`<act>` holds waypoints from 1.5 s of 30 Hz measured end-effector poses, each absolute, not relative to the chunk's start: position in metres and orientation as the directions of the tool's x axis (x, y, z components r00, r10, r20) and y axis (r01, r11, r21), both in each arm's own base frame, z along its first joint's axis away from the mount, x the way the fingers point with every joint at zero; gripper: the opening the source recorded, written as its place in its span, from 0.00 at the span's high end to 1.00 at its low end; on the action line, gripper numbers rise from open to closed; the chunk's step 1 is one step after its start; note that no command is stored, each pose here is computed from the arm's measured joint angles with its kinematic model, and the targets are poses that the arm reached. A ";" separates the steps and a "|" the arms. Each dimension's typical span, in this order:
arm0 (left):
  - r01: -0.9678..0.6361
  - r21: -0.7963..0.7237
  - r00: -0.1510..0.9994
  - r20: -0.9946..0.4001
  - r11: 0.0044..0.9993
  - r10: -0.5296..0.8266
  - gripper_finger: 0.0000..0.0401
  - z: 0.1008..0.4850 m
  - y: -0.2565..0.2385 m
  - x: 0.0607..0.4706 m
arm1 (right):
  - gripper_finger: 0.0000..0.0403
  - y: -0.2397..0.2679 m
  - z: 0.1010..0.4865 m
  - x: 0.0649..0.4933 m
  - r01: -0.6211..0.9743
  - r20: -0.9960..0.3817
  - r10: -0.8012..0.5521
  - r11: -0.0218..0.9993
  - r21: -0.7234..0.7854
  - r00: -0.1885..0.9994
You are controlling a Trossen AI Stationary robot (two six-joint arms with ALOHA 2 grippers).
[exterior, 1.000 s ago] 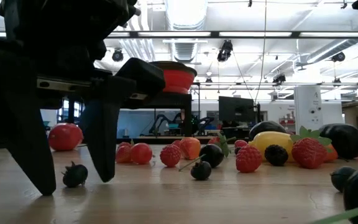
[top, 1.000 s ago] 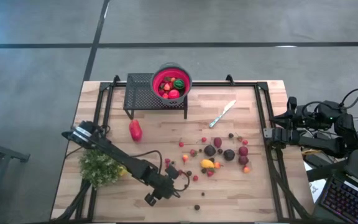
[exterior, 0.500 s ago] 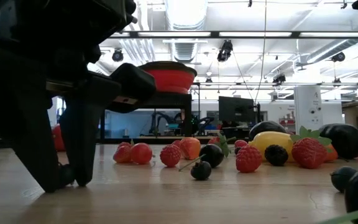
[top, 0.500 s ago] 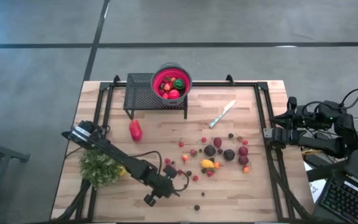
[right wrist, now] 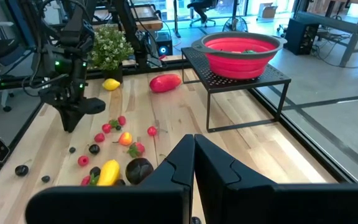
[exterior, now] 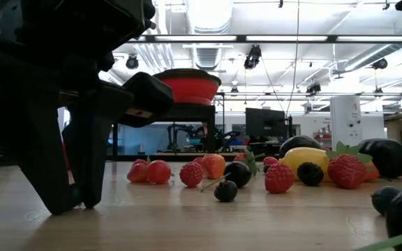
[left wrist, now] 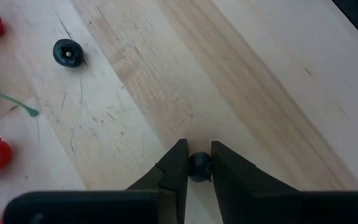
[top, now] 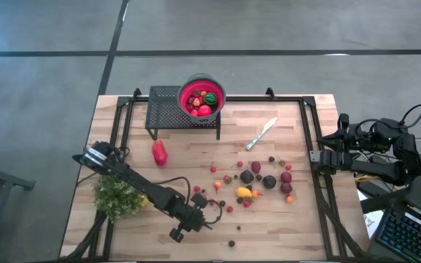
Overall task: Pick & Place Fruit
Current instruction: Put the blueberry into the red gray strainer bowl on the shelf
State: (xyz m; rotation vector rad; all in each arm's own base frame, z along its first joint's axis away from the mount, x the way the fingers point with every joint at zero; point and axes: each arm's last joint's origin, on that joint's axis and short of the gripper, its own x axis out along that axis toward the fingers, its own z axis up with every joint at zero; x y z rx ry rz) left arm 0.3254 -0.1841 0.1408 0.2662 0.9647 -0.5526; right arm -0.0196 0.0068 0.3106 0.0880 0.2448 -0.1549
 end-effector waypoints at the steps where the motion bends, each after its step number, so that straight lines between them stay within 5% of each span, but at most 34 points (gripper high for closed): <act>1: 0.554 -0.026 0.451 -0.831 0.832 -0.326 0.84 0.143 -0.184 0.327 | 0.98 0.007 0.311 -0.020 0.163 -0.247 -0.142 0.984 0.068 0.958; 12: 0.420 0.018 0.572 -0.781 0.907 -0.249 0.84 0.180 -0.170 0.342 | 0.98 0.007 0.311 -0.020 0.164 -0.248 -0.142 0.984 0.069 0.958; 27: -0.117 0.282 0.874 -0.426 0.952 0.234 0.84 0.319 -0.078 0.324 | 0.98 0.007 0.311 -0.020 0.164 -0.248 -0.142 0.984 0.068 0.958; 35: -0.430 0.327 0.803 -0.289 0.842 0.522 0.84 0.358 -0.009 0.303 | 0.98 0.007 0.311 -0.020 0.163 -0.247 -0.142 0.984 0.069 0.959; 45: -0.683 0.257 0.603 -0.332 0.684 0.726 0.84 0.353 0.090 0.290 | 0.98 0.007 0.311 -0.020 0.164 -0.247 -0.142 0.984 0.068 0.958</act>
